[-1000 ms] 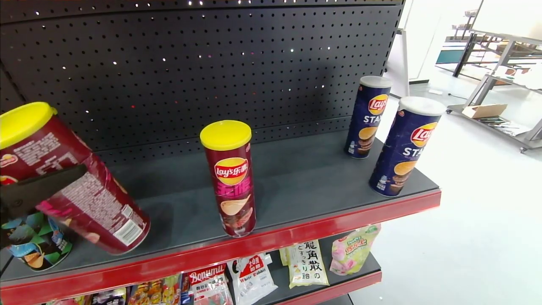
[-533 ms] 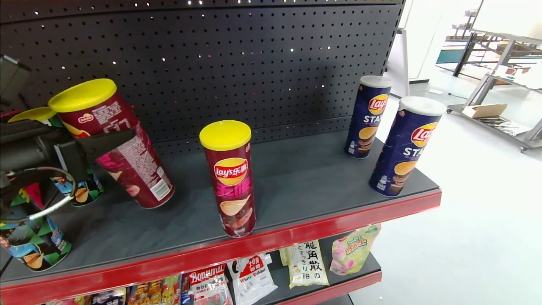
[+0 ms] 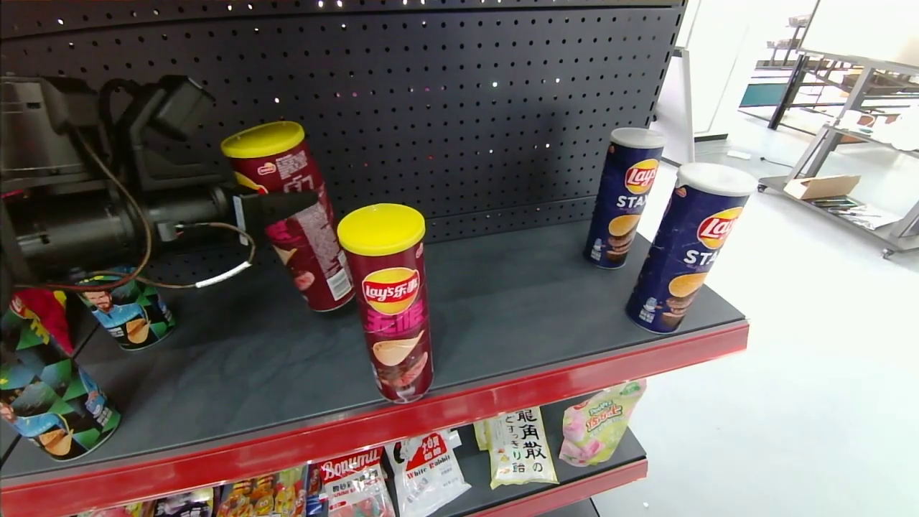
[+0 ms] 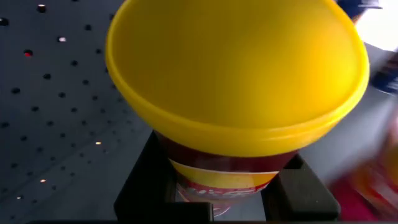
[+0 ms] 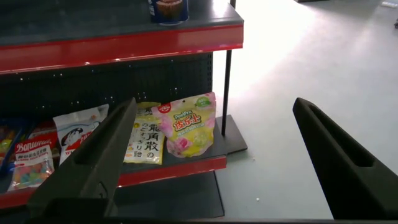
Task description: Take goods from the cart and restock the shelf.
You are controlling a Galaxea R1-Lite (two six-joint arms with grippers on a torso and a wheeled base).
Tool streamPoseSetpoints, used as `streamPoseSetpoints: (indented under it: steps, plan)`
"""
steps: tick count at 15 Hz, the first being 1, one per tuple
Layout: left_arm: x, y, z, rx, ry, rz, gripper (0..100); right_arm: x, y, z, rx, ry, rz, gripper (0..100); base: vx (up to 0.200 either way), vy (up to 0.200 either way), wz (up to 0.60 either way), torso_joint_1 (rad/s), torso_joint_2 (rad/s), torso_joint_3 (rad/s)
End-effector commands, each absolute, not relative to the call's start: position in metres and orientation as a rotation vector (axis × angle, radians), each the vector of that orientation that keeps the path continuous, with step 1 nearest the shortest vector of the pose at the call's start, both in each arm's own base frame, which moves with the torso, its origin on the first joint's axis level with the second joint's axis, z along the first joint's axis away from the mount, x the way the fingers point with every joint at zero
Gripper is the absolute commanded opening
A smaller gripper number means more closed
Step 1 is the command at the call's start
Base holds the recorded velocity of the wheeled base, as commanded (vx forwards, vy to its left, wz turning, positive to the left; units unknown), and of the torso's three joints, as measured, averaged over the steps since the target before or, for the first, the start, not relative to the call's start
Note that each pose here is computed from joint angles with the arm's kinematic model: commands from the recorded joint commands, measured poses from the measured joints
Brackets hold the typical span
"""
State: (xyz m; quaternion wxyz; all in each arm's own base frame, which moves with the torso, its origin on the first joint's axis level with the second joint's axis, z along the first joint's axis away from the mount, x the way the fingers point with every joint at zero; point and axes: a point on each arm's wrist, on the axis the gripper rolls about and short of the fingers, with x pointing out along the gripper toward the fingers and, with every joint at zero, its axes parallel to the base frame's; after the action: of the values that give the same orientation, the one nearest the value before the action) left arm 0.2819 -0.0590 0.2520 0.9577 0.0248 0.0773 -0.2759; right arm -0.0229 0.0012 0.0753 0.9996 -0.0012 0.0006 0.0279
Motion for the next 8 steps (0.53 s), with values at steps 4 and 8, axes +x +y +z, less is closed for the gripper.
streamPoseSetpoints:
  steps: [4,8]
  plan:
    - [0.328,-0.096,0.237,0.011,0.196,-0.505,0,-0.023,0.001,0.075,-0.003,0.001,0.057,100,0.000,0.000,0.00,0.000,0.00,0.000]
    - [0.338,-0.110,0.237,-0.026,0.181,-0.485,0,-0.023,0.001,0.075,-0.003,0.001,0.057,100,0.000,0.000,0.00,0.000,0.00,0.000]
